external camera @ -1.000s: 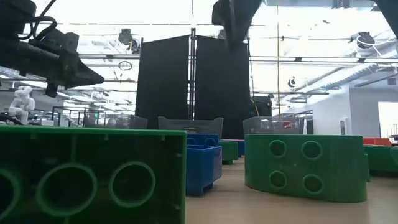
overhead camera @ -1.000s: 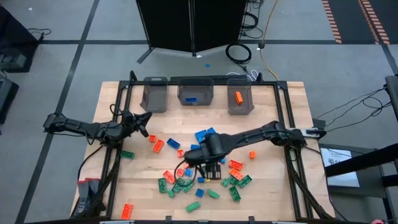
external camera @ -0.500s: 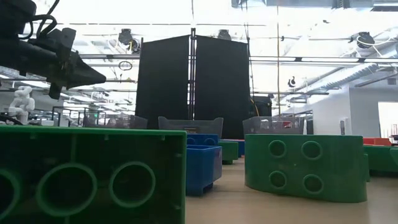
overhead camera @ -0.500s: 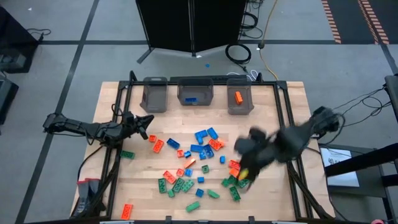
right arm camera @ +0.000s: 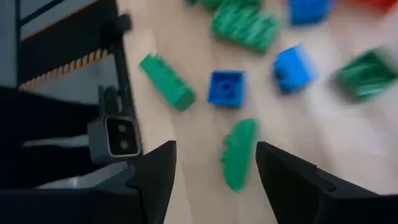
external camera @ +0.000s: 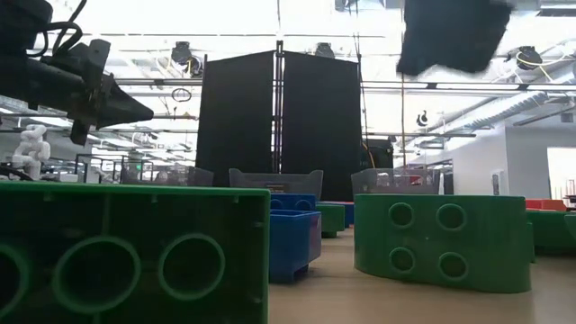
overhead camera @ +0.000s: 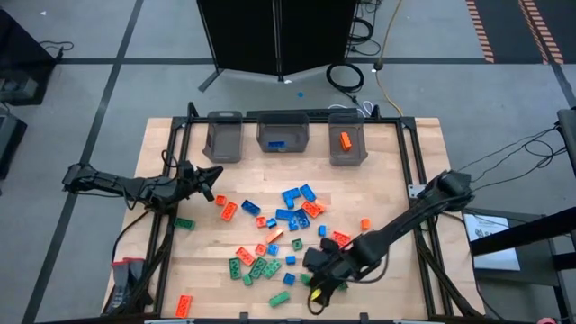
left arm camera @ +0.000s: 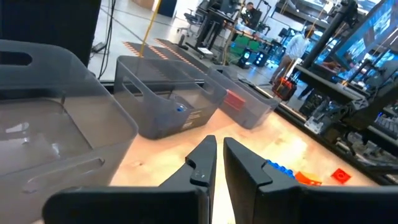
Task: Sort blocks
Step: Put the green game piece into the left black bin
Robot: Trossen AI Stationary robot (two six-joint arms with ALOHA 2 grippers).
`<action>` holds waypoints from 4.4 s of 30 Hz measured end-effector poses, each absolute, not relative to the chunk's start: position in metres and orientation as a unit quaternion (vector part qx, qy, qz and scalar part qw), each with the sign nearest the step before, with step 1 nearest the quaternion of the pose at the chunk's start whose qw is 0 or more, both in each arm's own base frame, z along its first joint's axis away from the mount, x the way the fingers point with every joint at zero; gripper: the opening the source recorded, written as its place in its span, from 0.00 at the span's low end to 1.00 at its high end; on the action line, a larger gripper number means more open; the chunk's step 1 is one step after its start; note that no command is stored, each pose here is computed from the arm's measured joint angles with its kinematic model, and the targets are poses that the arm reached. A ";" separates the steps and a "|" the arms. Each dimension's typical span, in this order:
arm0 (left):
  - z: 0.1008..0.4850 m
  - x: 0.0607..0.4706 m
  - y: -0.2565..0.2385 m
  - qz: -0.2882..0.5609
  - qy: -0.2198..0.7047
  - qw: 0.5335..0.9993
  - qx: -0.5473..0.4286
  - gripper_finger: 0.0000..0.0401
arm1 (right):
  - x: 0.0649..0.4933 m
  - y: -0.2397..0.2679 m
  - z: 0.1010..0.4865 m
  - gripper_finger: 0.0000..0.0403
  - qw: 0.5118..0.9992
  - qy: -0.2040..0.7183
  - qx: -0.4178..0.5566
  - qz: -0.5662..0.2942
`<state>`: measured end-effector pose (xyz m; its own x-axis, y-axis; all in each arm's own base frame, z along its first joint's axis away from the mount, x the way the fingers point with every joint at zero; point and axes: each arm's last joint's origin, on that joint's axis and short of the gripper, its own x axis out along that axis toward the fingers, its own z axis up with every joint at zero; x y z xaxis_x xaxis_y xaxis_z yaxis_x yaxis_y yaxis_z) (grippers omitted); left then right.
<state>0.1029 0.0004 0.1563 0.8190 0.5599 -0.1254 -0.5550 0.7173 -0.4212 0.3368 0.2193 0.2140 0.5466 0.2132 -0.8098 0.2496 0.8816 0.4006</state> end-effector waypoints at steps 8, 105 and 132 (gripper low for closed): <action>0.156 0.103 0.000 0.301 -0.006 0.926 -0.228 0.08 | 0.352 0.229 0.176 0.54 0.829 0.485 0.276 -0.029; 0.150 0.108 -0.002 0.272 0.036 0.937 -0.219 0.08 | 0.562 -0.184 0.197 0.30 0.953 0.134 0.242 -0.124; 0.150 0.108 -0.002 0.272 0.036 0.937 -0.218 0.08 | 0.560 -0.190 0.214 0.59 0.955 0.106 0.253 -0.112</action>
<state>0.1077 -0.0023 0.1502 0.8498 0.4931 -0.1864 -0.5247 0.7574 -0.3886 0.5595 -0.1903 0.2141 0.9524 -0.1601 -0.2594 0.2675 0.8470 0.4593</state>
